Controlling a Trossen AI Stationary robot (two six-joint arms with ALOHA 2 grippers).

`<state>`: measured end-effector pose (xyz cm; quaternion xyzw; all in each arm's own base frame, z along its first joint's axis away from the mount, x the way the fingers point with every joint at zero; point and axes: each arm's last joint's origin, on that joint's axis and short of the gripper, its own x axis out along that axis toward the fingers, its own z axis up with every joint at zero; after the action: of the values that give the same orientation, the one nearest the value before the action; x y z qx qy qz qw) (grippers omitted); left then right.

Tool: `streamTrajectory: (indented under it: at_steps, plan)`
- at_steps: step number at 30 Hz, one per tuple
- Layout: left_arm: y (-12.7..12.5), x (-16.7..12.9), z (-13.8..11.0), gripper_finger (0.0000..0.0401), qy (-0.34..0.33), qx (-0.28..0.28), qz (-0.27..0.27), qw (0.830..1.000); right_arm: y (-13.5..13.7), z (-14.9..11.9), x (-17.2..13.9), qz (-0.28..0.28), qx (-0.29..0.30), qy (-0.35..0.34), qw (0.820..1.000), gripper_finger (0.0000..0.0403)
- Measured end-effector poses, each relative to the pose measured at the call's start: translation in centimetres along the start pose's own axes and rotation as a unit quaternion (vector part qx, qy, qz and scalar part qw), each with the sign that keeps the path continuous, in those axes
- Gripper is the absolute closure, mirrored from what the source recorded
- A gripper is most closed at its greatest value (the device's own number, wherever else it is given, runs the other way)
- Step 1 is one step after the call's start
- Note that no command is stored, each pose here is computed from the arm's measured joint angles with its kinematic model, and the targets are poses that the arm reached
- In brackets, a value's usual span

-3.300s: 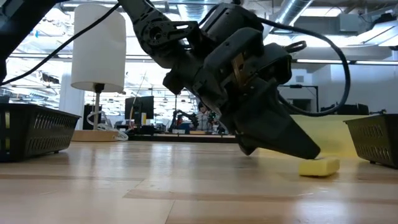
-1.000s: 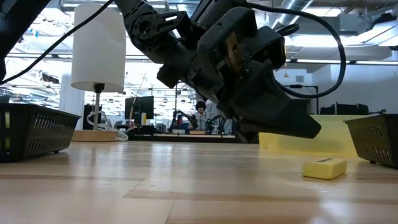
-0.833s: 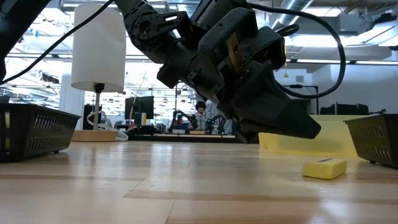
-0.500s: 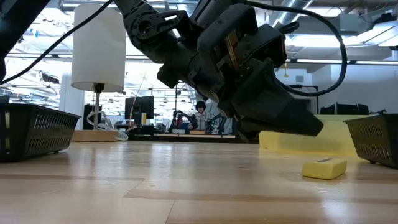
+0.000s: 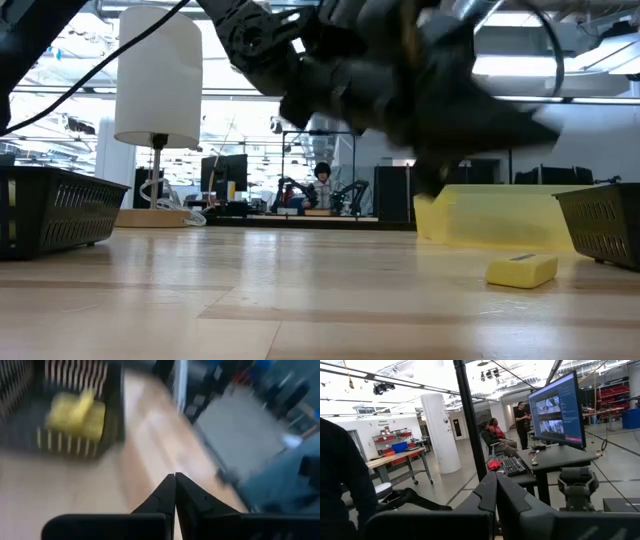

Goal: Pick & Place School Supplies
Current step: Put the eraser into the right black bin

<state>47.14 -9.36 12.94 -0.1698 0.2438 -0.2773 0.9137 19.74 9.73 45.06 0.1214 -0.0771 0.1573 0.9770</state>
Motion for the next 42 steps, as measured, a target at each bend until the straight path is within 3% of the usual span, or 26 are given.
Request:
streamTrajectory:
  at_steps: [5, 14, 22, 42]
  plan:
    - [0.7, 0.2, -1.8, 0.04, 0.058, -0.002, 0.028, 0.998, 0.2, 0.0, 0.0, 0.005, 0.001, 0.001, 1.0, 0.0403]
    - [1.0, 1.4, -3.8, 0.04, 0.08, -0.007, 0.019, 0.997, 0.2, 0.0, 0.0, 0.004, 0.001, 0.001, 1.0, 0.0403]
    - [0.2, 1.9, -4.4, 0.04, 0.095, -0.004, 0.012, 0.995, 0.2, 0.0, 0.0, 0.004, 0.001, 0.001, 1.0, 0.0403]
    - [2.1, 0.8, -5.0, 0.04, 0.136, -0.027, 0.066, 0.988, 0.2, 0.0, 0.0, 0.004, 0.001, 0.001, 1.0, 0.0403]
